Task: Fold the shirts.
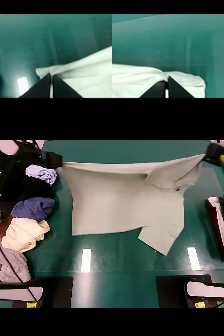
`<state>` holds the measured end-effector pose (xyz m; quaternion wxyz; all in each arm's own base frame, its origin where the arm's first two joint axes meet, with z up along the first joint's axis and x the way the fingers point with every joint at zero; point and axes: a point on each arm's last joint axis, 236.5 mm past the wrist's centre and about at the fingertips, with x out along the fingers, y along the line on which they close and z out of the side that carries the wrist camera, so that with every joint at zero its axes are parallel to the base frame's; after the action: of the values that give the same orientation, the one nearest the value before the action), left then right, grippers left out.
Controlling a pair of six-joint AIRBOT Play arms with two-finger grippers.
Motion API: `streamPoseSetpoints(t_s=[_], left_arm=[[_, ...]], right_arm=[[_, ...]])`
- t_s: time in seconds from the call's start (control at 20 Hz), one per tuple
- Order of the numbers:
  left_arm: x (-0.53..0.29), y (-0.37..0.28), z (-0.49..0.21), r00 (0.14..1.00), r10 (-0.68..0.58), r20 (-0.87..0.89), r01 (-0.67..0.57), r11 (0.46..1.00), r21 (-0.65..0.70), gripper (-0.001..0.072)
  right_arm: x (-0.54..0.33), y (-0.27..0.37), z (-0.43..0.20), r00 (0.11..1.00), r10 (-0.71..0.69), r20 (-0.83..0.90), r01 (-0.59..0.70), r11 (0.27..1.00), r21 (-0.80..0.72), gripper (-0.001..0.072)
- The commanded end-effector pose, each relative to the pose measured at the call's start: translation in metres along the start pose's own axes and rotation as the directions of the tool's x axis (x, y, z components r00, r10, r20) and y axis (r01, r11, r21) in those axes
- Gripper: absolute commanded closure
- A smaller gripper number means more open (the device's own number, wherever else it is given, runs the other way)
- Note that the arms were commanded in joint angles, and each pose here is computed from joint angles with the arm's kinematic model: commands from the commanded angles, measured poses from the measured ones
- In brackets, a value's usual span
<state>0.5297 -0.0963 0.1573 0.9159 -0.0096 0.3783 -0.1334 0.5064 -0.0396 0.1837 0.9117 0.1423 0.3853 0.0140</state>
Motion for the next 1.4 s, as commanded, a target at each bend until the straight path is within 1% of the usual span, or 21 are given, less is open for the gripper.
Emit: streamPoseSetpoints(t_s=[0.0,0.05,0.1,0.15,0.2,0.25,0.3,0.35,0.45,0.55,0.65,0.7,0.75,0.85,0.95,1.1,1.15,1.35], left_arm=[[0.037,0.009,0.001,1.000,0.010,0.025,-0.009,0.999,-0.039,0.0683],[0.036,0.011,0.004,0.999,0.018,0.038,-0.016,0.999,-0.034,0.0497],[0.035,0.013,0.003,0.999,0.027,0.032,-0.026,0.999,-0.026,0.0191],[0.033,0.017,-0.002,0.999,0.047,0.007,-0.047,0.999,-0.008,0.0108],[0.030,0.026,-0.011,0.996,0.086,-0.038,-0.085,0.996,0.025,0.0108],[0.025,0.037,-0.023,0.987,0.132,-0.097,-0.126,0.990,0.059,0.0108],[0.018,0.047,-0.039,0.971,0.167,-0.173,-0.156,0.985,0.078,0.0109],[0.013,0.053,-0.059,0.953,0.162,-0.256,-0.152,0.987,0.059,0.0109],[0.004,0.060,-0.095,0.919,0.084,-0.385,-0.109,0.993,-0.043,0.0110],[-0.005,0.060,-0.126,0.888,-0.058,-0.457,-0.031,0.982,-0.186,0.0110],[-0.012,0.049,-0.151,0.860,-0.217,-0.462,0.062,0.943,-0.327,0.0109],[-0.014,0.045,-0.165,0.848,-0.266,-0.459,0.084,0.922,-0.379,0.0109],[-0.016,0.043,-0.182,0.842,-0.281,-0.462,0.081,0.910,-0.406,0.0110],[-0.013,0.039,-0.221,0.841,-0.264,-0.471,0.038,0.899,-0.436,0.0109],[-0.007,0.025,-0.257,0.841,-0.295,-0.454,0.036,0.867,-0.497,0.0108],[0.002,0.005,-0.304,0.816,-0.356,-0.456,0.037,0.819,-0.573,0.0108],[0.006,0.001,-0.316,0.811,-0.358,-0.462,0.025,0.812,-0.583,0.0108],[0.020,-0.018,-0.329,0.818,-0.331,-0.471,0.030,0.841,-0.540,0.0108]], right_arm=[[0.066,0.012,-0.005,0.999,0.010,0.042,-0.009,1.000,-0.026,0.0675],[0.077,0.014,-0.011,1.000,0.015,0.019,-0.015,1.000,-0.023,0.0426],[0.084,0.012,-0.017,1.000,0.014,-0.002,-0.014,1.000,-0.018,0.0129],[0.087,0.011,-0.024,1.000,0.013,-0.028,-0.014,1.000,-0.017,0.0020],[0.086,0.008,-0.030,0.998,0.010,-0.057,-0.011,1.000,-0.013,0.0035],[0.082,0.005,-0.035,0.997,0.006,-0.080,-0.007,1.000,-0.010,0.0138],[0.072,0.002,-0.040,0.994,0.003,-0.108,-0.004,1.000,-0.006,0.0268],[0.063,0.001,-0.045,0.991,0.002,-0.133,-0.003,1.000,-0.008,0.0287],[0.041,0.002,-0.058,0.981,0.003,-0.194,-0.014,0.998,-0.055,0.0287],[0.019,0.008,-0.070,0.968,0.008,-0.249,-0.035,0.994,-0.104,0.0286],[-0.003,0.015,-0.077,0.961,0.012,-0.275,-0.052,0.989,-0.138,0.0286],[-0.012,0.017,-0.076,0.964,0.013,-0.267,-0.053,0.988,-0.144,0.0286],[-0.019,0.020,-0.073,0.967,0.014,-0.253,-0.053,0.987,-0.149,0.0286],[-0.034,0.025,-0.067,0.976,0.018,-0.217,-0.054,0.986,-0.161,0.0286],[-0.043,0.031,-0.063,0.981,0.023,-0.193,-0.057,0.983,-0.173,0.0286],[-0.051,0.034,-0.059,0.985,0.025,-0.171,-0.056,0.982,-0.179,0.0286],[-0.052,0.034,-0.059,0.985,0.026,-0.172,-0.057,0.982,-0.179,0.0287],[-0.052,0.034,-0.064,0.981,0.026,-0.192,-0.061,0.982,-0.178,0.0287]])
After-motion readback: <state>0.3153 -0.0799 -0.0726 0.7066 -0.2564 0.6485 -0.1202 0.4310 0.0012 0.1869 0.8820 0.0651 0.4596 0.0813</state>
